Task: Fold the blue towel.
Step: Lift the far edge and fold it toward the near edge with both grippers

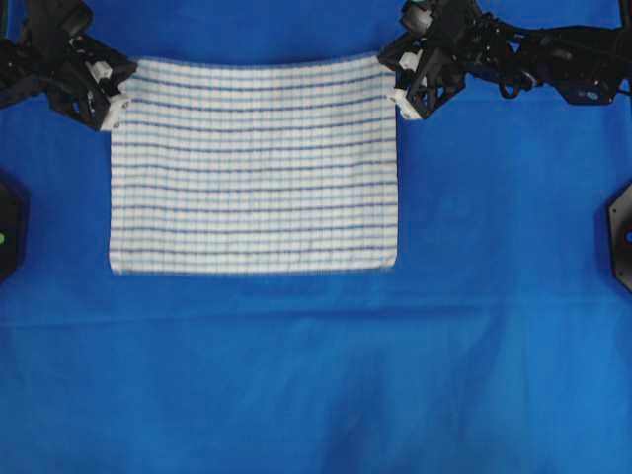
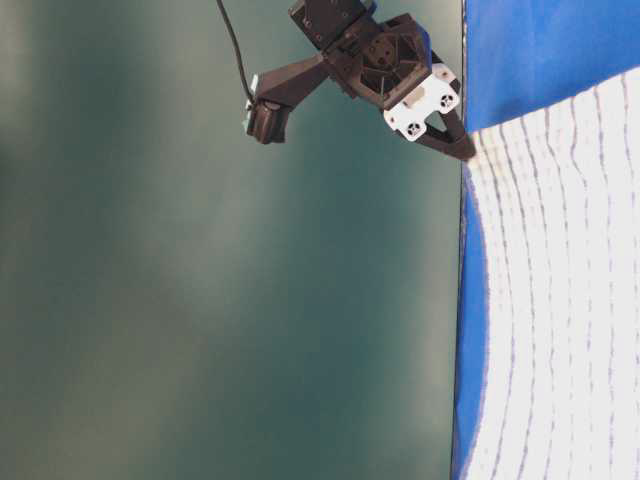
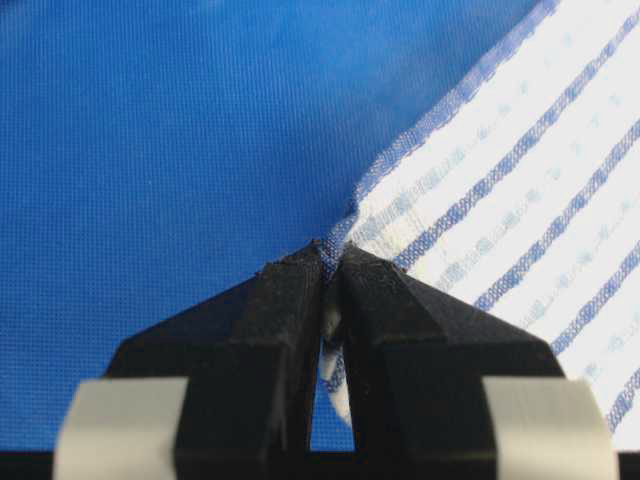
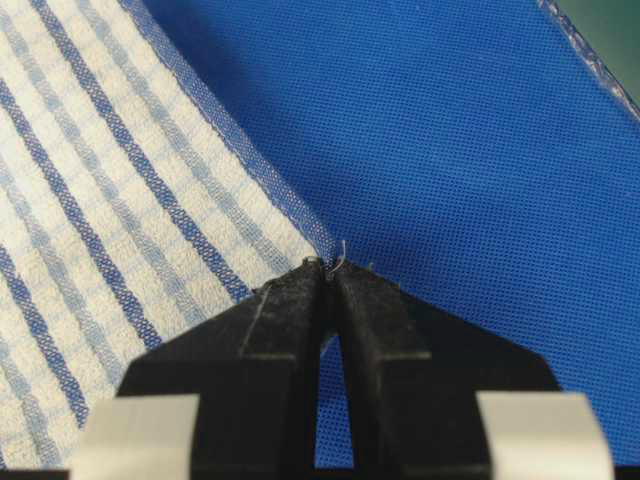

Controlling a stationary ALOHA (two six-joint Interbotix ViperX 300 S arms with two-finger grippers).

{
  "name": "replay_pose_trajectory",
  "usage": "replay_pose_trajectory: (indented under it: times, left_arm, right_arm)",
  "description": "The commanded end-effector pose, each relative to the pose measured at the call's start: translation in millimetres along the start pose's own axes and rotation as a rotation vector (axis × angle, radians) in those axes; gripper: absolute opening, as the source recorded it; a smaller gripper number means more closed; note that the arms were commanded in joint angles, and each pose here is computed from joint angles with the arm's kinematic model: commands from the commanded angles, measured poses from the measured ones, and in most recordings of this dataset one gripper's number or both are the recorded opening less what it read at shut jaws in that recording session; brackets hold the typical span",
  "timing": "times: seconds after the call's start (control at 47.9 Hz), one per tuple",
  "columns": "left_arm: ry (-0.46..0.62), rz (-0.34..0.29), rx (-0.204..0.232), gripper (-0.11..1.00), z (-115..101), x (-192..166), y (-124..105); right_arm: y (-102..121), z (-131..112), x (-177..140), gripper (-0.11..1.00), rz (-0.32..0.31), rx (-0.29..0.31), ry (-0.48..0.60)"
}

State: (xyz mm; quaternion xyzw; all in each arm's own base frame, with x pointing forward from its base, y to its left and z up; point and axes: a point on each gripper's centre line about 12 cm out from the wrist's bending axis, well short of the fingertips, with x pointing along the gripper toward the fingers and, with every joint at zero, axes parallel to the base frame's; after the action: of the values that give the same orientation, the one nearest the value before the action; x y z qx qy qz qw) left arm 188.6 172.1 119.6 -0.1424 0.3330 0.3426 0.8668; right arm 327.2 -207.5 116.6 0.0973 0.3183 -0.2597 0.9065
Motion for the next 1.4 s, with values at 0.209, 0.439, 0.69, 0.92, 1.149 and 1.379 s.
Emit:
replay_pose_trajectory:
  times: [0.209, 0.439, 0.69, 0.92, 1.149, 1.379]
  left_arm:
    - [0.033, -0.052, 0.054, 0.02, -2.4, -7.1, -17.7]
    - [0.020, -0.158, 0.142, 0.02, -10.1, -30.6, -48.8]
    - [-0.046, -0.279, 0.216, 0.02, -25.4, -67.1, -71.3]
    - [-0.051, -0.396, 0.256, 0.02, -37.0, -92.8, -90.0]
    - [-0.016, -0.505, 0.295, 0.02, -50.3, -108.0, -109.3]
    - [0.018, -0.522, 0.314, 0.02, -57.4, -107.2, -114.0]
  right_arm:
    - [18.9, 11.6, -19.4, 0.06, 0.039, -0.018, -0.051]
    - [60.3, 7.5, -48.5, 0.06, 0.135, -0.085, -0.080]
    - [108.7, 1.8, -78.8, 0.06, 0.259, -0.172, -0.106]
    - [141.1, -15.7, -100.1, 0.06, 0.344, -0.253, -0.047]
    - [166.7, -31.3, -112.0, 0.06, 0.415, -0.297, -0.017]
    - [169.1, -32.8, -113.1, 0.06, 0.422, -0.283, -0.011]
